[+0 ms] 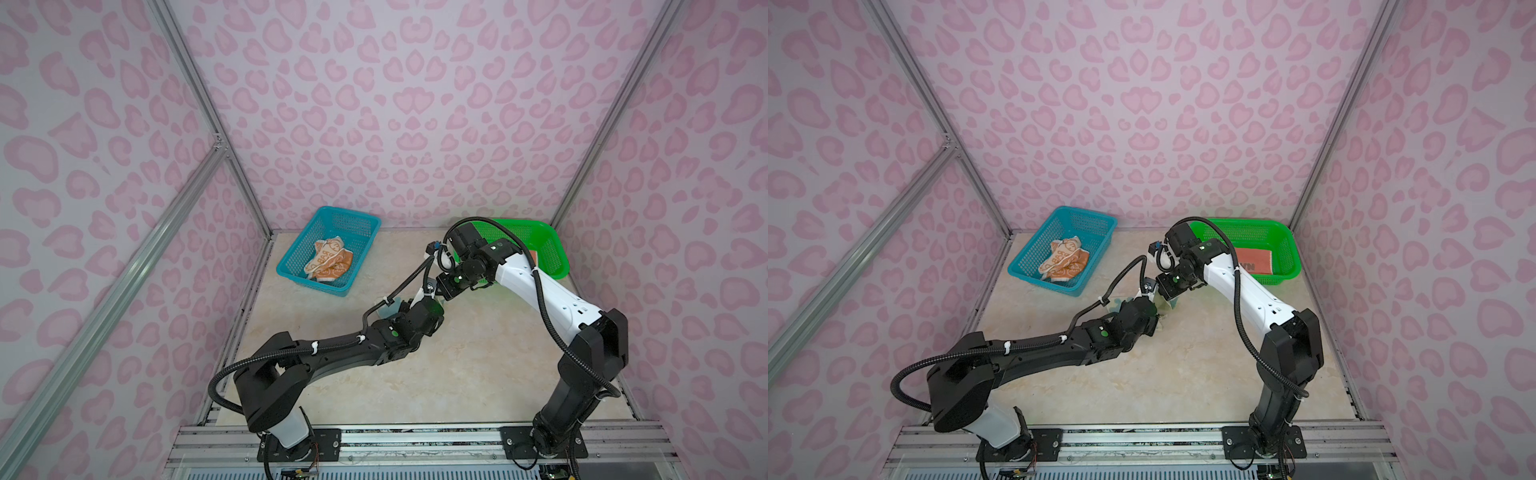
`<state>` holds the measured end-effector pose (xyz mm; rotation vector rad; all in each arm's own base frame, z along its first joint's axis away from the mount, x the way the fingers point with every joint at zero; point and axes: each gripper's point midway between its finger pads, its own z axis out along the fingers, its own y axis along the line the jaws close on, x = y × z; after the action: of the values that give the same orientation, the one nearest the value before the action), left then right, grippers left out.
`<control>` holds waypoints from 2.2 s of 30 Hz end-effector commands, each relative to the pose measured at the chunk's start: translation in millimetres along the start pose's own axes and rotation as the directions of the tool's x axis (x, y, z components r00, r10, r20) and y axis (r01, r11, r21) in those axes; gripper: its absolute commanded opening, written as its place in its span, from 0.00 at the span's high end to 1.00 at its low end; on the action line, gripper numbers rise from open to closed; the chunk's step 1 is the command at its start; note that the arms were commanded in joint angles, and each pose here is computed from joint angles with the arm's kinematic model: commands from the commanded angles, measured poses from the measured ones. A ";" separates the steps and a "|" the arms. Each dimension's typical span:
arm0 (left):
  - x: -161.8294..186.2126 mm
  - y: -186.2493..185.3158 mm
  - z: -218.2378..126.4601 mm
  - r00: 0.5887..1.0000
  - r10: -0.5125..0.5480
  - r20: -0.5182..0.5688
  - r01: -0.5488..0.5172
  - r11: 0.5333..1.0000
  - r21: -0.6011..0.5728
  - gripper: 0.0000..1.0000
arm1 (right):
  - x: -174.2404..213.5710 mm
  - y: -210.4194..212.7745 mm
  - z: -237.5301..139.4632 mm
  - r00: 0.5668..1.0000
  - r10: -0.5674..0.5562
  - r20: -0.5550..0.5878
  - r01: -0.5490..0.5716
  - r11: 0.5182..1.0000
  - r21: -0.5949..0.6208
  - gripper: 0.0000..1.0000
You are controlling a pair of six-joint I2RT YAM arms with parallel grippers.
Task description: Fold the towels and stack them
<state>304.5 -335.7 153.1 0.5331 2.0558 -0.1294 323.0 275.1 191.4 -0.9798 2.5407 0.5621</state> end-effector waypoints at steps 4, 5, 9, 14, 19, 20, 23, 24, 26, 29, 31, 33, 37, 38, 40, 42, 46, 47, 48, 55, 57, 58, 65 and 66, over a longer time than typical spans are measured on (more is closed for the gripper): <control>0.3 8.6 -5.4 1.000 0.026 -0.017 -0.026 0.999 -0.020 0.98 | 7.9 -8.5 -0.4 1.000 0.007 -0.006 -0.007 1.000 0.011 1.00; 0.1 8.3 -7.5 0.999 0.029 -0.018 -0.029 1.000 -0.005 0.98 | 9.8 -10.6 0.1 1.000 0.009 -0.009 -0.009 1.000 0.016 1.00; 9.6 -6.6 -24.2 0.992 0.111 -0.059 -0.099 0.979 0.176 0.98 | 18.0 -17.7 1.9 1.000 -0.004 -0.026 0.005 0.999 0.045 1.00; 29.8 -12.9 -42.5 0.970 0.208 -0.130 -0.152 0.926 0.346 0.98 | 45.6 -23.8 16.4 0.995 -0.043 -0.087 0.049 0.997 0.060 1.00; 53.5 -18.1 -47.2 0.937 0.275 -0.214 -0.159 0.884 0.441 0.97 | 65.0 -26.1 27.5 0.989 -0.100 -0.112 0.106 0.993 0.053 0.97; 57.0 -18.0 -45.2 0.933 0.279 -0.225 -0.158 0.883 0.442 0.97 | 68.1 -26.0 29.8 0.987 -0.108 -0.118 0.114 0.992 0.049 0.97; 64.7 -21.2 -41.8 0.926 0.283 -0.248 -0.142 0.873 0.466 0.97 | 77.9 -22.2 33.7 0.981 -0.129 -0.141 0.132 0.991 0.013 0.89; 66.6 -22.6 -41.7 0.925 0.283 -0.254 -0.134 0.868 0.477 0.97 | 81.4 -19.2 34.8 0.979 -0.136 -0.154 0.137 0.991 -0.009 0.85; 67.9 -24.2 -40.0 0.924 0.281 -0.258 -0.127 0.865 0.485 0.97 | 83.9 -20.2 36.1 0.977 -0.136 -0.166 0.136 0.991 -0.010 0.79; 69.7 -24.6 -36.6 0.921 0.284 -0.267 -0.124 0.864 0.488 0.97 | 84.3 -20.6 38.2 0.976 -0.139 -0.170 0.140 0.990 -0.009 0.59; 70.1 -25.2 -34.5 0.919 0.286 -0.271 -0.123 0.862 0.491 0.97 | 83.0 -18.9 37.4 0.972 -0.170 -0.160 0.173 0.985 0.002 0.08; 68.6 -27.4 -34.5 0.919 0.288 -0.270 -0.120 0.855 0.504 0.97 | 82.4 -13.8 37.6 0.950 -0.273 -0.155 0.283 0.958 0.050 0.02; 62.2 -31.2 -36.1 0.923 0.288 -0.255 -0.114 0.839 0.532 0.97 | 69.3 -7.4 32.0 0.904 -0.422 -0.072 0.428 0.889 0.162 0.01; 60.6 -31.4 -36.6 0.924 0.287 -0.251 -0.114 0.836 0.537 0.97 | 64.9 -8.3 29.6 0.898 -0.439 -0.037 0.438 0.880 0.185 0.01; 57.8 -30.7 -37.1 0.927 0.286 -0.243 -0.115 0.833 0.541 0.97 | 56.7 -10.0 22.8 0.873 -0.487 0.039 0.464 0.850 0.248 0.01; 55.1 -29.3 -37.3 0.929 0.284 -0.236 -0.118 0.834 0.539 0.97 | 46.3 -18.8 11.4 0.856 -0.502 0.123 0.434 0.827 0.357 0.01; 51.6 -26.0 -37.5 0.935 0.276 -0.222 -0.123 0.840 0.528 0.97 | 34.6 -28.6 -16.1 0.785 -0.559 0.265 0.376 0.772 0.513 0.01; 50.3 -24.9 -37.5 0.937 0.273 -0.217 -0.123 0.842 0.525 0.97 | 32.6 -26.8 -21.5 0.756 -0.587 0.289 0.380 0.754 0.536 0.01; 48.8 -24.7 -37.9 0.940 0.268 -0.210 -0.122 0.843 0.524 0.97 | 33.2 -24.2 -26.0 0.720 -0.616 0.320 0.383 0.737 0.557 0.01; 41.0 -26.0 -43.5 0.950 0.252 -0.187 -0.108 0.823 0.557 0.97 | 51.9 20.3 -40.8 0.454 -0.757 0.470 0.559 0.653 0.511 0.06; 38.7 -27.9 -46.4 0.952 0.249 -0.180 -0.103 0.811 0.575 0.97 | 57.0 29.2 -38.3 0.416 -0.783 0.462 0.616 0.617 0.490 0.09; 37.8 -28.4 -47.2 0.952 0.247 -0.179 -0.100 0.807 0.581 0.97 | 56.4 30.7 -38.7 0.414 -0.782 0.466 0.622 0.617 0.482 0.09; 34.5 -26.8 -50.3 0.955 0.244 -0.169 -0.101 0.803 0.588 0.97 | 58.1 44.7 -28.1 0.395 -0.800 0.452 0.714 0.577 0.398 0.18; 34.9 -26.2 -50.5 0.955 0.244 -0.169 -0.102 0.804 0.586 0.97 | 58.1 45.2 -25.4 0.400 -0.801 0.445 0.723 0.574 0.384 0.21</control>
<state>236.6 -328.0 135.2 1.1557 2.2286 -0.5892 254.9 255.7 205.5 -1.4212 1.3257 0.2683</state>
